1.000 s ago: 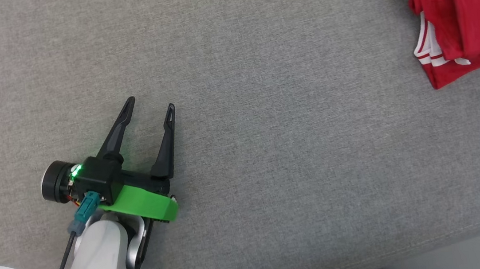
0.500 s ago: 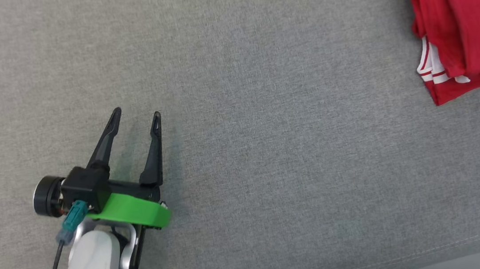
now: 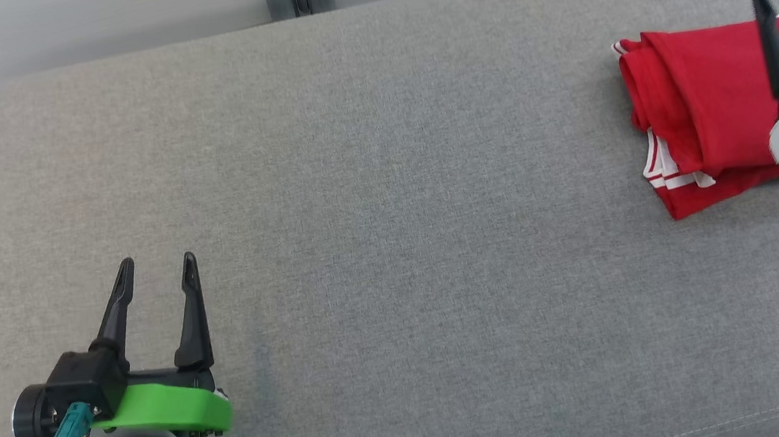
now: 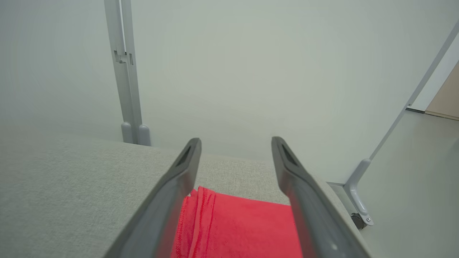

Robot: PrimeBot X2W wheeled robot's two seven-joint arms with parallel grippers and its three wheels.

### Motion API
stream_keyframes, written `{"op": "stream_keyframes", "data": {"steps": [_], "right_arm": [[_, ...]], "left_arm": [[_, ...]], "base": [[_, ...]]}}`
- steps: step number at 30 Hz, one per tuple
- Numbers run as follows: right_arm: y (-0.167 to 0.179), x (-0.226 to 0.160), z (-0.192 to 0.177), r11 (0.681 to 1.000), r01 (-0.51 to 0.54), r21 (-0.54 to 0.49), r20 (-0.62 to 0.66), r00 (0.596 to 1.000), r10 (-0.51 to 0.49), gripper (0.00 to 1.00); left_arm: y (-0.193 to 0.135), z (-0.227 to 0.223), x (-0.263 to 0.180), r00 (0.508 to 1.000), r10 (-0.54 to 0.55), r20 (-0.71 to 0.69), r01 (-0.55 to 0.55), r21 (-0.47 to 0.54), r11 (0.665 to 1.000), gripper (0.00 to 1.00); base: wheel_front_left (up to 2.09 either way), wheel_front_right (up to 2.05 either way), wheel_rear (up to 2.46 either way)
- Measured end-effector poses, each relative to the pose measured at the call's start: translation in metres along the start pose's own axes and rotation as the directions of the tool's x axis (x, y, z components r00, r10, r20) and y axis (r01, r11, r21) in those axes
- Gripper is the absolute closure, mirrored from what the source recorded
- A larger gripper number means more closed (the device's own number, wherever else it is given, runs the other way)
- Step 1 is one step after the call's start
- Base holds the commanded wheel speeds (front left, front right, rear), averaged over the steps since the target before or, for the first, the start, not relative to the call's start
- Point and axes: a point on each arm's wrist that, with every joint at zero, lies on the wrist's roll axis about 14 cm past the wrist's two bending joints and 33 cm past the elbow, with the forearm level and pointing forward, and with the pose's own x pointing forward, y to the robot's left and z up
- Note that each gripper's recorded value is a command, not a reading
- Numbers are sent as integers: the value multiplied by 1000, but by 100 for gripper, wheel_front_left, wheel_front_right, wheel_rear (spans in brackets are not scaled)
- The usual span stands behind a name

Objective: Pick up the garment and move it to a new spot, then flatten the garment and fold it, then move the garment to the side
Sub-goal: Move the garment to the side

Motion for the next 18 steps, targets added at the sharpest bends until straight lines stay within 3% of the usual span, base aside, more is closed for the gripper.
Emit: {"op": "stream_keyframes", "data": {"steps": [10,18], "right_arm": [[65,-65,3,983,-69,172,71,996,57,0],[90,-100,-2,958,-64,279,78,996,44,0]], "left_arm": [[15,24,-41,996,72,56,-72,2,997,0],[25,32,-63,987,137,80,-136,-16,991,0]], "base": [[0,0,0],[0,0,0]]}}
